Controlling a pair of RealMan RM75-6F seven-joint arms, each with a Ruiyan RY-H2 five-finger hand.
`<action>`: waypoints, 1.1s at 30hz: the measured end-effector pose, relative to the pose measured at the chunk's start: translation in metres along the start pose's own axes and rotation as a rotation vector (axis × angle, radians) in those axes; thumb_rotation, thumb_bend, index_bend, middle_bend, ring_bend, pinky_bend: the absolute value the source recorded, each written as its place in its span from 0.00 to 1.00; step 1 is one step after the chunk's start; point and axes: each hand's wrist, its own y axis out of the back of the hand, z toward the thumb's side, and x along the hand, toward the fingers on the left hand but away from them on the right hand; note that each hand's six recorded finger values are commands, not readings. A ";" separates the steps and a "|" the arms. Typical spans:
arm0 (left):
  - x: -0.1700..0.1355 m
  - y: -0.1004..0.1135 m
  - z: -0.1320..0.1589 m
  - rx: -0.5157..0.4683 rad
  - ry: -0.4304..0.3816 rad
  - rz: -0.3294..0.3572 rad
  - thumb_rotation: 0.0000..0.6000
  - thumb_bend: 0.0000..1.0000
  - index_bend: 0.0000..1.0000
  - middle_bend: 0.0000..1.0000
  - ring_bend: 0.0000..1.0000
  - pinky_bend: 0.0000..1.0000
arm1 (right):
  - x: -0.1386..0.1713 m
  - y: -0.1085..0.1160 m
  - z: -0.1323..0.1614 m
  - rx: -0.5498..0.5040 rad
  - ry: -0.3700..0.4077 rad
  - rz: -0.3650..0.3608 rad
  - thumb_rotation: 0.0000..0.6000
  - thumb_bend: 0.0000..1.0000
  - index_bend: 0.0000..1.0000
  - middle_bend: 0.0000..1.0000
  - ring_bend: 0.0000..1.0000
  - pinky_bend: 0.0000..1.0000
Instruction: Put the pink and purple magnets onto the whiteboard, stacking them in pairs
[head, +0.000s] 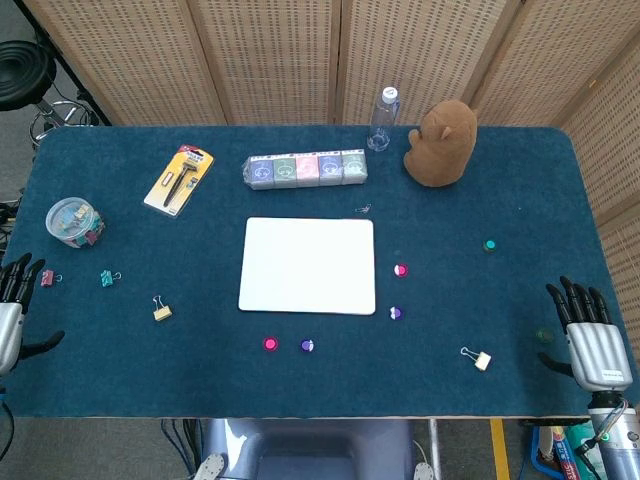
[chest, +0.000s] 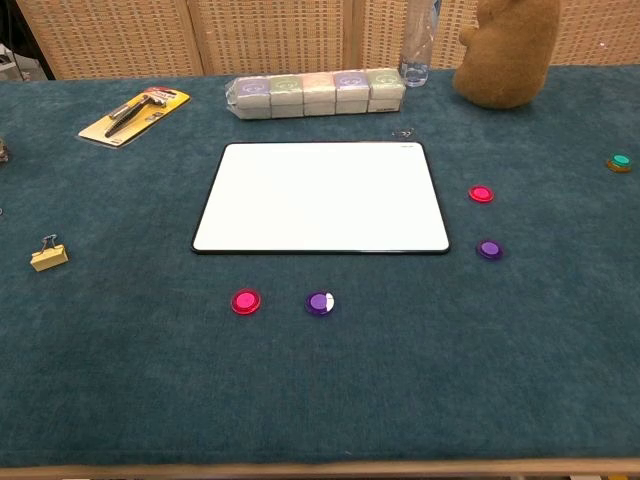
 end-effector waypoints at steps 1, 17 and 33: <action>0.000 0.000 -0.001 -0.002 0.002 0.000 1.00 0.12 0.00 0.00 0.00 0.00 | 0.000 0.000 0.001 0.002 0.002 0.002 1.00 0.00 0.00 0.00 0.00 0.00; -0.004 -0.001 0.000 0.011 0.011 0.007 1.00 0.12 0.00 0.00 0.00 0.00 | -0.068 0.003 0.061 -0.115 0.133 0.087 1.00 0.00 0.20 0.00 0.00 0.00; 0.002 -0.006 -0.014 0.017 0.071 -0.009 1.00 0.12 0.00 0.00 0.00 0.00 | -0.182 -0.029 0.165 -0.106 0.183 0.275 1.00 0.12 0.35 0.00 0.00 0.00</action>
